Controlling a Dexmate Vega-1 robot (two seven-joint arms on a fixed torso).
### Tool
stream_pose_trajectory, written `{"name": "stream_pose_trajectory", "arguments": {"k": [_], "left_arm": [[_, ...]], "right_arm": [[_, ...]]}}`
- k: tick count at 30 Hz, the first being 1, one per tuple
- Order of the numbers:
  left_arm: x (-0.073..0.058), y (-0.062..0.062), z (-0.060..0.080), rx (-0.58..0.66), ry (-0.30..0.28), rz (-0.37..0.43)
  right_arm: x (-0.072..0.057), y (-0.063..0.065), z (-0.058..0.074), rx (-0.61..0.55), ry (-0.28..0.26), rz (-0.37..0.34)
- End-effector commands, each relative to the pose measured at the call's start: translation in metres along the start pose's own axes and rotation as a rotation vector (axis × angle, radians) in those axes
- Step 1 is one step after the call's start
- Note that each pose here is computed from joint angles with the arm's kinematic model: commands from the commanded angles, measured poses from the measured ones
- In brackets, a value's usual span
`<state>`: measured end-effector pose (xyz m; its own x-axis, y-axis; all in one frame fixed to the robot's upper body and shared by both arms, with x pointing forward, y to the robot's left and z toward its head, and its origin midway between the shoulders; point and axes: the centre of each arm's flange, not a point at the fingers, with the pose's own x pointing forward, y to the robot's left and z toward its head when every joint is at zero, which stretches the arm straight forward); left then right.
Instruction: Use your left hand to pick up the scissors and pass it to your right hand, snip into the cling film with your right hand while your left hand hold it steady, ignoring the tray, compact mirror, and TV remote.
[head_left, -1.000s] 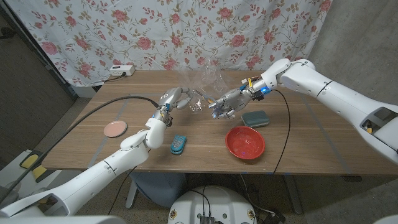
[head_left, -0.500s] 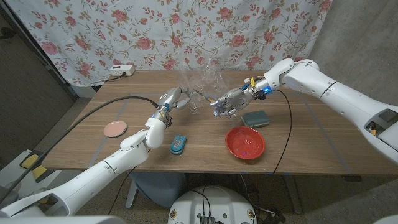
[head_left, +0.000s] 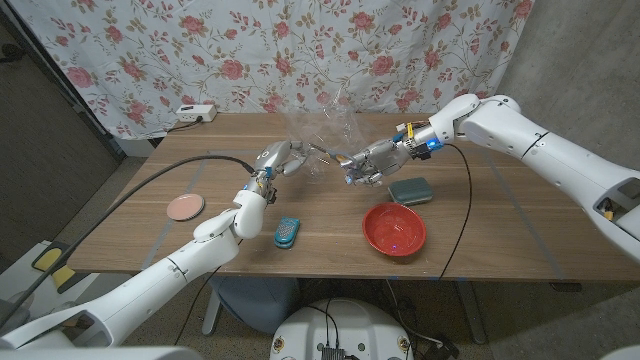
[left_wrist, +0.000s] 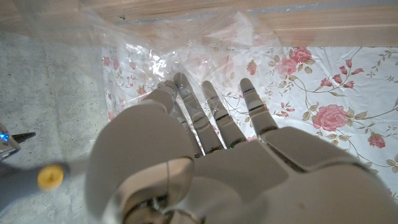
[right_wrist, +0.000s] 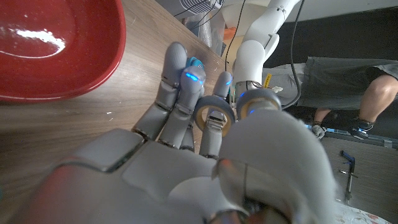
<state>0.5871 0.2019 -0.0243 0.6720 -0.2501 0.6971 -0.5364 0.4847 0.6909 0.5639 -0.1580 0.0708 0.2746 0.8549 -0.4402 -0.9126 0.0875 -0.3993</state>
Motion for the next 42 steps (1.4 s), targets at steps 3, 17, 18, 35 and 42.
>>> {"name": "stream_pose_trajectory", "arguments": {"k": [3,17,18,35,42], "left_arm": [[0.003,0.000,-0.001,-0.005,-0.009,0.001],[-0.001,-0.002,-0.004,-0.013,-0.009,-0.005],[-0.001,-0.002,-0.004,-0.014,-0.009,-0.007],[-0.009,-0.002,-0.015,-0.031,-0.001,-0.008],[-0.012,0.001,-0.020,-0.042,-0.001,0.005]], "right_arm": [[-0.002,0.006,-0.002,0.014,-0.008,-0.015],[0.003,0.008,0.001,0.024,-0.028,-0.024],[0.003,0.008,0.001,0.021,-0.031,-0.025],[0.009,0.006,0.009,0.045,-0.068,-0.049],[0.013,0.004,0.012,0.061,-0.097,-0.057]]}}
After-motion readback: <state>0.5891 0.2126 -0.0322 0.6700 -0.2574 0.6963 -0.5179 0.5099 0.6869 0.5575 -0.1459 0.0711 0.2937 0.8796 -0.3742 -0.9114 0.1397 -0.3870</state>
